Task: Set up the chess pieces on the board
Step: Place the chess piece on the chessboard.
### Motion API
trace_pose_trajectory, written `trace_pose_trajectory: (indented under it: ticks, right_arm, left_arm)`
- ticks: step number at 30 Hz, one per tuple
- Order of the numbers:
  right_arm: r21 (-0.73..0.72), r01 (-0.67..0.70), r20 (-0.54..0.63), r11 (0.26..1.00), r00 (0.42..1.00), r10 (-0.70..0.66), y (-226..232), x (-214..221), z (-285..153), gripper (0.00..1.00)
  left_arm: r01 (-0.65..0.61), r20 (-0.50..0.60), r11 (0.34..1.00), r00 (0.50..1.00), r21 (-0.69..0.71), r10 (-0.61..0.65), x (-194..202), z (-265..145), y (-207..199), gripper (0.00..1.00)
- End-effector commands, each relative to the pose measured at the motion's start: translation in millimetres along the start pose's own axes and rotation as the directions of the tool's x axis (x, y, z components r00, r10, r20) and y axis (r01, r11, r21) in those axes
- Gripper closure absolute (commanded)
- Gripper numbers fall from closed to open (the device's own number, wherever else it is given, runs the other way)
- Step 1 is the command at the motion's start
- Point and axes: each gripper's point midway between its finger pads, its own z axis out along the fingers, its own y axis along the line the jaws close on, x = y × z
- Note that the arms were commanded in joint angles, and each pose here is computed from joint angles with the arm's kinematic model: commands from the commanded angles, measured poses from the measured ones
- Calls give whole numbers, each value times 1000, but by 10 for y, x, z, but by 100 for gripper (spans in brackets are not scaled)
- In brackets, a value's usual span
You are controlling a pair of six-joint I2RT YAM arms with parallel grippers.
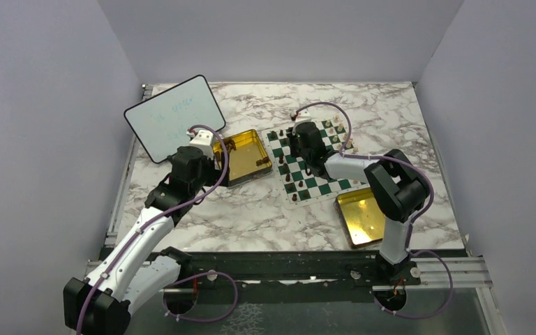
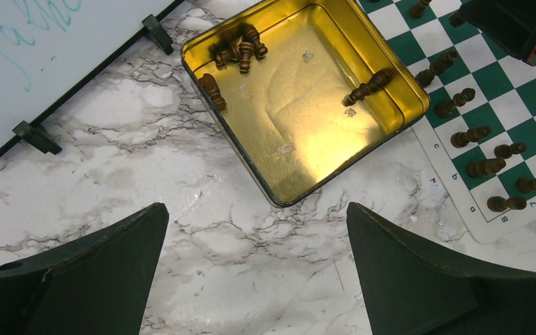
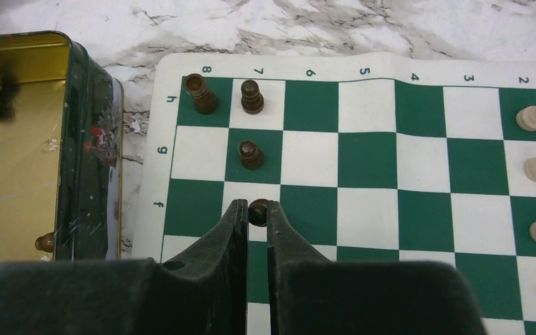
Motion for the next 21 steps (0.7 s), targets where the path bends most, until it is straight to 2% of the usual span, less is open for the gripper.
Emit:
trace_pose_trajectory:
  ticks: [1,21]
  right_arm:
    - [-37,1,35,999,999,0,60,19,78,91]
    - [-42,12,-2,999,1000,-12,70,271,165,91]
  left_arm:
    - [-5,35,1000,999,-1,5,-64,-5,13,1]
    - [-6,40,1000,999,0,6,-68,-4,13,1]
